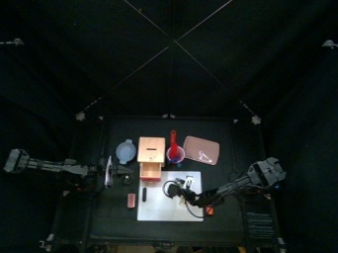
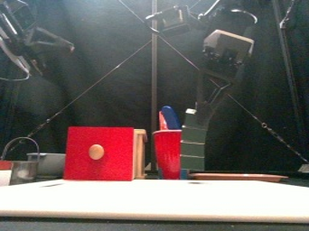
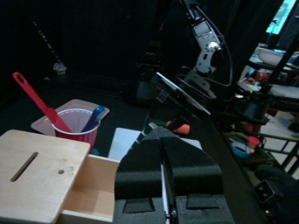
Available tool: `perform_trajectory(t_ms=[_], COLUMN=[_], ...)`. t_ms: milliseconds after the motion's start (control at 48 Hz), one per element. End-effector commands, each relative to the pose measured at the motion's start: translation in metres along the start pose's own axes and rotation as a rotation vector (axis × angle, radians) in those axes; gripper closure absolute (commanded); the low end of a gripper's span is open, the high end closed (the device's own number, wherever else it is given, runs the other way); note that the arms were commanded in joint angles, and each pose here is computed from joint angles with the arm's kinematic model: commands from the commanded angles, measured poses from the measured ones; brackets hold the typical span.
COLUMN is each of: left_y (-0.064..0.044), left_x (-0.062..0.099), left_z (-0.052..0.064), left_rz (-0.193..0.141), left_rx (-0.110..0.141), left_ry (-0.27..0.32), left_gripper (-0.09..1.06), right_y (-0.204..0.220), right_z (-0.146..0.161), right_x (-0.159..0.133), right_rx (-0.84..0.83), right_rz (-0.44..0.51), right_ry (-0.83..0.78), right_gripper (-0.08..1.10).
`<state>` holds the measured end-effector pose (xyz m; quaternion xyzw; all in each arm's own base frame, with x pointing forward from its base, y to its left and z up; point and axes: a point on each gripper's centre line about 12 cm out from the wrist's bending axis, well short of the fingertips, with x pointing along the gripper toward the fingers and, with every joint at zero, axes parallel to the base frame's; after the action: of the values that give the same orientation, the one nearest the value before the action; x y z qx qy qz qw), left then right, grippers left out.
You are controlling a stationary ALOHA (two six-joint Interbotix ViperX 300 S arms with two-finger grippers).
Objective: Place sushi on board then cut the sushi with the knife then place the pieces on the plate
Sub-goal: Place the sushi on the board
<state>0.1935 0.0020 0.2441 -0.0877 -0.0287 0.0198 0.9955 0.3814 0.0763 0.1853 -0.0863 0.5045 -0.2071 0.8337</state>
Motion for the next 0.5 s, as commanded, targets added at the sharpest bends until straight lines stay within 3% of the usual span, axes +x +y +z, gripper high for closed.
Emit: perform_trajectory(t_ms=[21, 271, 500], left_y=[-0.001, -0.001, -0.001], left_x=[0.005, 0.004, 0.004], left_z=[0.012, 0.011, 0.011], left_rz=[0.002, 0.001, 0.001], left_rx=[-0.005, -0.005, -0.002], left_ry=[-0.034, -0.034, -0.033], left_gripper=[0.78, 0.78, 0.78], right_y=[0.010, 0.027, 0.041], right_z=[0.018, 0.021, 0.021], right_x=[-0.015, -0.004, -0.003], right_rx=[0.005, -0.016, -0.004], right_rz=[0.017, -0.049, -0.023], right_ry=[-0.044, 0.036, 0.061], right_gripper=[0.45, 0.45, 0.44])
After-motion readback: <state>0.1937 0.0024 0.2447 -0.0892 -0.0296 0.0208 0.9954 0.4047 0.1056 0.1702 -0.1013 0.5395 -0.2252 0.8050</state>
